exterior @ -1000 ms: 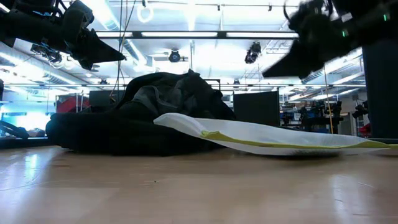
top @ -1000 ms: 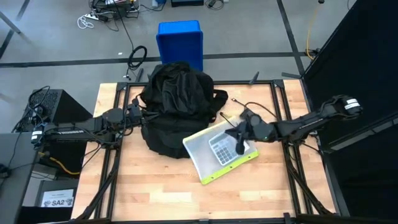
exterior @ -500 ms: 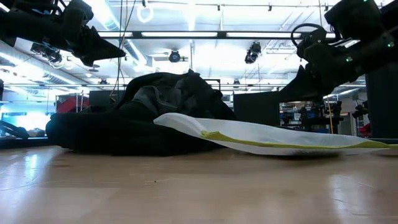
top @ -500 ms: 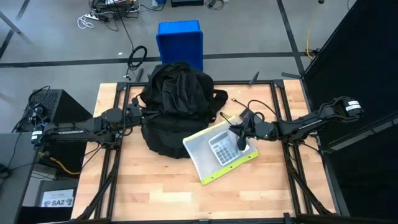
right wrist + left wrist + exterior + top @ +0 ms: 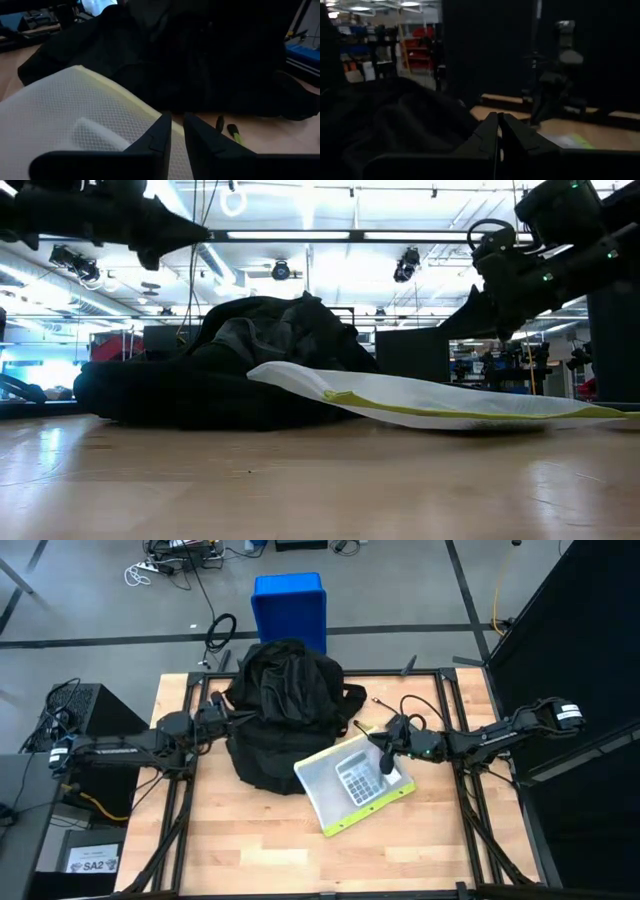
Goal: Unpack backpack
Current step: Open the yellow zipper pouch
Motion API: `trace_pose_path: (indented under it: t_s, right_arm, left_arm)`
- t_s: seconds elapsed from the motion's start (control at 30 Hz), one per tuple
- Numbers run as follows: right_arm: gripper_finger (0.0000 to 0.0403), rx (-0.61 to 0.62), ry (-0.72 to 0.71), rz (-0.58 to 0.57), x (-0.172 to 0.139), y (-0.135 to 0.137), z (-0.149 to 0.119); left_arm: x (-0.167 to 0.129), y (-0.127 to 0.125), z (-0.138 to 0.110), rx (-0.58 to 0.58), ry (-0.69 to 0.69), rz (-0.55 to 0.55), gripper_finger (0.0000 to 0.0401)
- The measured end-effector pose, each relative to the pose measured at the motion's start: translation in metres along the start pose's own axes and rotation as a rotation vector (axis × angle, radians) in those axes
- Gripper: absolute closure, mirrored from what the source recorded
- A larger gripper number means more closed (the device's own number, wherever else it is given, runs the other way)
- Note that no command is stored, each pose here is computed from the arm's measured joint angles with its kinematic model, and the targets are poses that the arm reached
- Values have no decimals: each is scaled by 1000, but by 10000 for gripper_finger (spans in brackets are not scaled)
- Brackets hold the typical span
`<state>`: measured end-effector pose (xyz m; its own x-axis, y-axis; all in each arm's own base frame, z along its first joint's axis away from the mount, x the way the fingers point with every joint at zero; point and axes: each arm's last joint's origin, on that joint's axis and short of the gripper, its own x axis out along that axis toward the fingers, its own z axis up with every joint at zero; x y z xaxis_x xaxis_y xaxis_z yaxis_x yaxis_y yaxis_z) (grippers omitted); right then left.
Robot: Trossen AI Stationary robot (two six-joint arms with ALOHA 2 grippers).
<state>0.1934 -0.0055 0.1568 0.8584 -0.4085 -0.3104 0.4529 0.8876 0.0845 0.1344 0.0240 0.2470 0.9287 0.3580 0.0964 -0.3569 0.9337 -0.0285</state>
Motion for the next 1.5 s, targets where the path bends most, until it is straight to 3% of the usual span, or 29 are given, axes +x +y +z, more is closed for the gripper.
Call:
trace_pose_path:
  t_s: [0.13,0.33,0.43,0.57,0.7,0.8,0.9,1.03,1.13,1.3,1.5]
  right_arm:
    - [369,26,9,35,0,2,-1]
    - [374,39,46,100,-5,12,-6]
    - [378,15,69,135,-8,19,-10]
    - [378,-12,113,131,-8,27,-22]
    - [373,-9,153,92,-3,30,-34]
    - [370,-4,164,86,1,32,-39]
    - [371,-4,145,94,4,34,-40]
    - [379,-23,99,109,6,36,-37]
    - [379,-35,70,119,6,37,-34]
    - [373,-53,24,131,7,38,-29]
    - [373,-45,16,128,9,35,-27]
  left_arm:
    - [14,-9,-5,43,105,-37,401]
    - [50,-30,-12,156,376,50,401]
    - [69,-45,-17,162,492,42,401]
    - [92,-81,-11,64,531,-75,401]
    - [98,-118,-13,130,646,-183,401]
    - [96,-131,-16,144,755,-112,401]
    - [91,-136,-23,80,852,-20,401]
    - [91,-147,-28,-126,806,21,401]
    - [93,-161,-37,-229,721,-43,401]
    - [93,-182,-52,-246,690,-140,401]
    - [94,-188,-81,-306,772,-72,401]
